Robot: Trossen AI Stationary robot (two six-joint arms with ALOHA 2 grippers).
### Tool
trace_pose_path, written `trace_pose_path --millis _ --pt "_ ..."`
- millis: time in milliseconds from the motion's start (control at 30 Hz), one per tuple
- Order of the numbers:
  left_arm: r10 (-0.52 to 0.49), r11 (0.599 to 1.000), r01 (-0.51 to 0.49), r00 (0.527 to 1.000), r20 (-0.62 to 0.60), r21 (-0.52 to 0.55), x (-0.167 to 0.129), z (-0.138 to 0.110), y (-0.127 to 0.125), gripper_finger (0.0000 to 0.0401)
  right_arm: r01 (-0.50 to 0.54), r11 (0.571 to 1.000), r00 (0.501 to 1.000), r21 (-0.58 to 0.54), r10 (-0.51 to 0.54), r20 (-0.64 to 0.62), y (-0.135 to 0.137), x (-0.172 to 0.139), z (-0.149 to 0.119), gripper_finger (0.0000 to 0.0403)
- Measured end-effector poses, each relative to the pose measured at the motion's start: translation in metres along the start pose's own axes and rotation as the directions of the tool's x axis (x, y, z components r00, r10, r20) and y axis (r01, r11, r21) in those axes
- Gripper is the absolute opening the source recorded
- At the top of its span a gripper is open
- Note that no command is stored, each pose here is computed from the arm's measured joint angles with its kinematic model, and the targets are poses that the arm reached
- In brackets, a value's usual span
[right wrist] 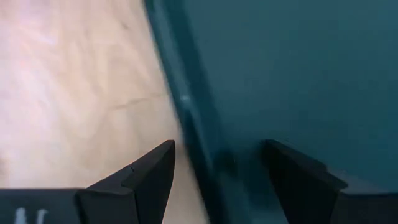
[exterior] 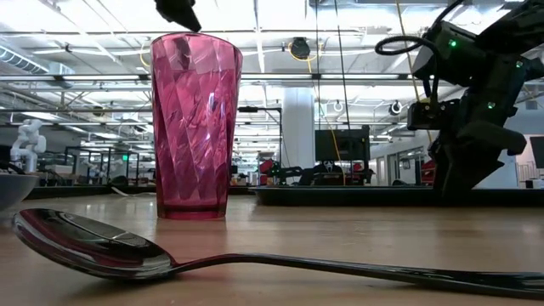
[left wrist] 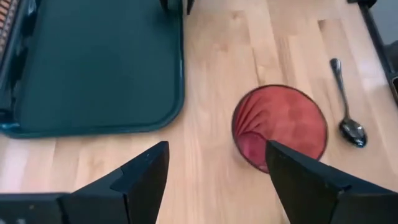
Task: Pick and place plate/cup/fork/spoon on tray
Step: Move the black tray to the center of the table
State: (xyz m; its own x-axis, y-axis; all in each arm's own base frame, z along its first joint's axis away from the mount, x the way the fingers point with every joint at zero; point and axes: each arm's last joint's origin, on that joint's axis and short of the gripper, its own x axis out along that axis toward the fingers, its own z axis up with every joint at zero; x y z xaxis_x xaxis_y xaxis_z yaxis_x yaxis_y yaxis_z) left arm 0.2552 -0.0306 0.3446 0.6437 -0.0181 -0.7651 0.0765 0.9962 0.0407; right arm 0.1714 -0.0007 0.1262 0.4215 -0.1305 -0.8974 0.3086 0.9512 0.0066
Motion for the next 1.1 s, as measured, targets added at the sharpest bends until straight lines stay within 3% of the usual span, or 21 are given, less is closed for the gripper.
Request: trace_pose_path --millis 167,633,1100 --pt "0.037 0.999 -0.036 0.998 -0.048 0.012 0.013 -0.001 0.000 0.0269 0.041 0.999 0.999 -0.031 -0.041 0.005 -0.001 0.000 -0.001 0.0219" --pt "0.044 0.999 -0.043 0.997 -0.059 0.015 0.013 -0.002 0.001 0.0269 0.033 0.999 0.999 -0.043 -0.033 0.008 -0.001 0.000 0.000 0.0078" --pt "0.045 0.999 -0.044 0.995 -0.093 0.017 0.013 -0.006 0.001 0.0269 0.001 0.999 1.000 -0.045 0.000 0.022 0.004 -0.001 0.001 0.0067"
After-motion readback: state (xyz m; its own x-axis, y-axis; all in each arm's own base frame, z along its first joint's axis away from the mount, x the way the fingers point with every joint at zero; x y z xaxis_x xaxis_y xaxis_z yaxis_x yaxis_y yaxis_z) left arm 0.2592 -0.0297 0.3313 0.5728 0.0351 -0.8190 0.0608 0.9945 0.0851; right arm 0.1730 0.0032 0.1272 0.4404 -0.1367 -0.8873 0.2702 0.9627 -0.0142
